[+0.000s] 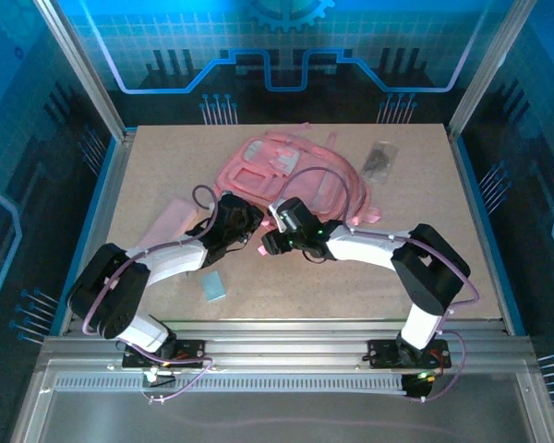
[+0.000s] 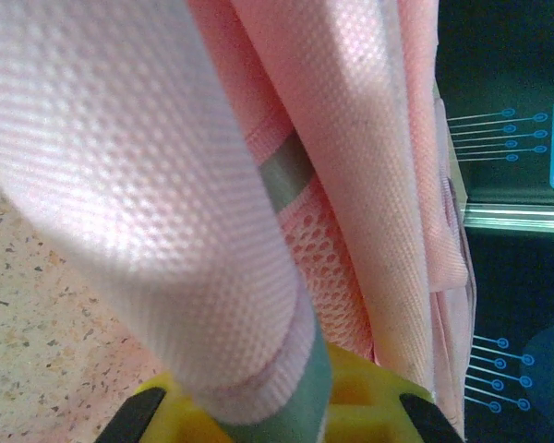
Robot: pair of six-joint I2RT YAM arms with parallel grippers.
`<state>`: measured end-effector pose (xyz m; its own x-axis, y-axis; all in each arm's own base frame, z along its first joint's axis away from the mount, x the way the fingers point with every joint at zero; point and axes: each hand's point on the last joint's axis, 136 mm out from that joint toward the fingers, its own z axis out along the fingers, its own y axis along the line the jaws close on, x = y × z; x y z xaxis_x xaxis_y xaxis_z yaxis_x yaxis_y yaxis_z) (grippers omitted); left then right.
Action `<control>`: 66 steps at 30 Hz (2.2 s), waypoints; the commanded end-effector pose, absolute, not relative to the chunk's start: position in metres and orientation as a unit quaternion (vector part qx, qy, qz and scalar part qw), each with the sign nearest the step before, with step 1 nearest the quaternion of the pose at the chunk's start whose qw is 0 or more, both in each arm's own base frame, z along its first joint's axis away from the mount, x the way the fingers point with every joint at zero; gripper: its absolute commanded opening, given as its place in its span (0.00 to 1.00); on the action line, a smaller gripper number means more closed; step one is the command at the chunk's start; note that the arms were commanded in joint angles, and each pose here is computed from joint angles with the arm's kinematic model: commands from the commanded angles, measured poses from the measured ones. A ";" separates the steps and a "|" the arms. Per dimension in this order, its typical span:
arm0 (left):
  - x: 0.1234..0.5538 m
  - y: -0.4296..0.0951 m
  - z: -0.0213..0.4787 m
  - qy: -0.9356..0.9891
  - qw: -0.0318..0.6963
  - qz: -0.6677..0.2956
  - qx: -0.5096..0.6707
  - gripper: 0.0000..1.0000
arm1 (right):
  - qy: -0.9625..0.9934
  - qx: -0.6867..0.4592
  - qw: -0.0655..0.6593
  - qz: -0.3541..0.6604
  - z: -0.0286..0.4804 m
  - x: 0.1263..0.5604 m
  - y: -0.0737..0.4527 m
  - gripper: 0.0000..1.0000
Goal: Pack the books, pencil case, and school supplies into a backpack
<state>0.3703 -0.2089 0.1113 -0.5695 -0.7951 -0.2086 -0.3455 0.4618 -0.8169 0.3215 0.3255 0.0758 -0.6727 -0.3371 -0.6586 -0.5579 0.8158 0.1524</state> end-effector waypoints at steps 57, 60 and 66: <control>0.438 -0.142 0.127 0.823 0.320 -0.347 -0.315 0.87 | 0.903 -0.214 0.259 0.267 0.120 0.278 0.256 0.00; 0.408 -0.152 0.128 0.823 0.308 -0.357 -0.315 0.91 | 0.894 -0.228 0.268 0.278 0.130 0.286 0.267 0.00; 0.374 -0.207 0.125 0.820 0.279 -0.397 -0.302 0.90 | 0.889 -0.244 0.258 0.289 0.128 0.293 0.286 0.00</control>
<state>0.3837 -0.1909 0.1313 -0.6572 -0.7031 -0.2717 -0.2516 0.5444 -0.8002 0.2862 0.2649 0.1099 -0.7911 -0.2693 -0.5492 -0.5219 0.7655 0.3764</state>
